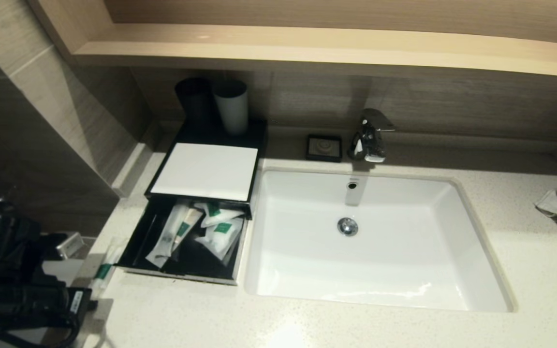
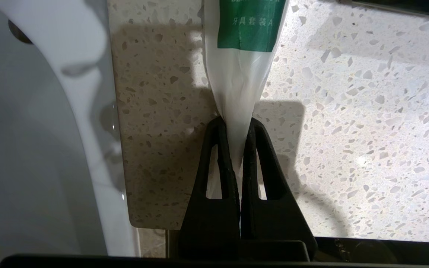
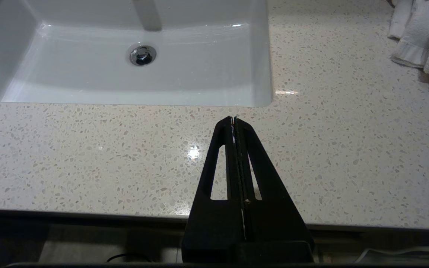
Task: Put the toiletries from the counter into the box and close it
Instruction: Pick up the bathroom toiletry
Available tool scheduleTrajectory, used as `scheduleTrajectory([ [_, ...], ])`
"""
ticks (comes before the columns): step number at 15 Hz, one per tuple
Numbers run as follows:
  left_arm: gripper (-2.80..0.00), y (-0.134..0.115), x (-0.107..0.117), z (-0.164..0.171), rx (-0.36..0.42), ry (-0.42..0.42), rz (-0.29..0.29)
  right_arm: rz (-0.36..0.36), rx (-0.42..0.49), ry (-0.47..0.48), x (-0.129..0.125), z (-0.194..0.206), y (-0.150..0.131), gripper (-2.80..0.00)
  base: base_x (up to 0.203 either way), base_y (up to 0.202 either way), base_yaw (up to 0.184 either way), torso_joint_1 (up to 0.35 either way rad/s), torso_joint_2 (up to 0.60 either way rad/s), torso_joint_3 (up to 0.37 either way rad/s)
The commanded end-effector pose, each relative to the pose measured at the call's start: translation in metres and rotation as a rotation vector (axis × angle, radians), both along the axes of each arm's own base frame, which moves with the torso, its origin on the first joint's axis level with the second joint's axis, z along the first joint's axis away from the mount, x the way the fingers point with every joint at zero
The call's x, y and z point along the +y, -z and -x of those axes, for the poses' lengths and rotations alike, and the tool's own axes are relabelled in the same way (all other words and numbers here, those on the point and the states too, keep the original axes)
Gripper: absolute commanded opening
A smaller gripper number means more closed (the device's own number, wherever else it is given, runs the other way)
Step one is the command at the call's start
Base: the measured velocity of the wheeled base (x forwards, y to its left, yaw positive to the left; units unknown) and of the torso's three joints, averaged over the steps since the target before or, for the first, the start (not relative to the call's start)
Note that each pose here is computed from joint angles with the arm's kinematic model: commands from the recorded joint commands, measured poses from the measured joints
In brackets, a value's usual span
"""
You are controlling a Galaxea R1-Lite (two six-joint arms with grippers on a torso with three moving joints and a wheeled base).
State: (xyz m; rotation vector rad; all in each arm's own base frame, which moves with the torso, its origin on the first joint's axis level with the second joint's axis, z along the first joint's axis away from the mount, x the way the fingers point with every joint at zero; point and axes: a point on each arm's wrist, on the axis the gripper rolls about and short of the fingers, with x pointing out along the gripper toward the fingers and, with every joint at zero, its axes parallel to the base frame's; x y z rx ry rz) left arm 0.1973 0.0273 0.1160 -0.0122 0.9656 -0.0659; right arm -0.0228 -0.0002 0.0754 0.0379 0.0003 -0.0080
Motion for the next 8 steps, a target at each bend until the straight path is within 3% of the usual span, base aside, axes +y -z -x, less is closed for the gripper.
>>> scheduleTrajectory([
  [1, -2.80, -0.002, 0.000, 0.001, -0.010, 0.001, -0.002, 0.000, 0.000, 0.000, 0.000, 0.000, 0.000, -2.80, 0.000, 0.000, 0.000, 0.000, 0.00, 0.000],
  [8, -2.80, -0.020, -0.001, 0.007, -0.098, -0.003, -0.008, 0.000, 0.000, 0.001, 0.000, 0.000, 0.000, -2.80, 0.000, 0.000, 0.000, 0.000, 0.00, 0.000],
])
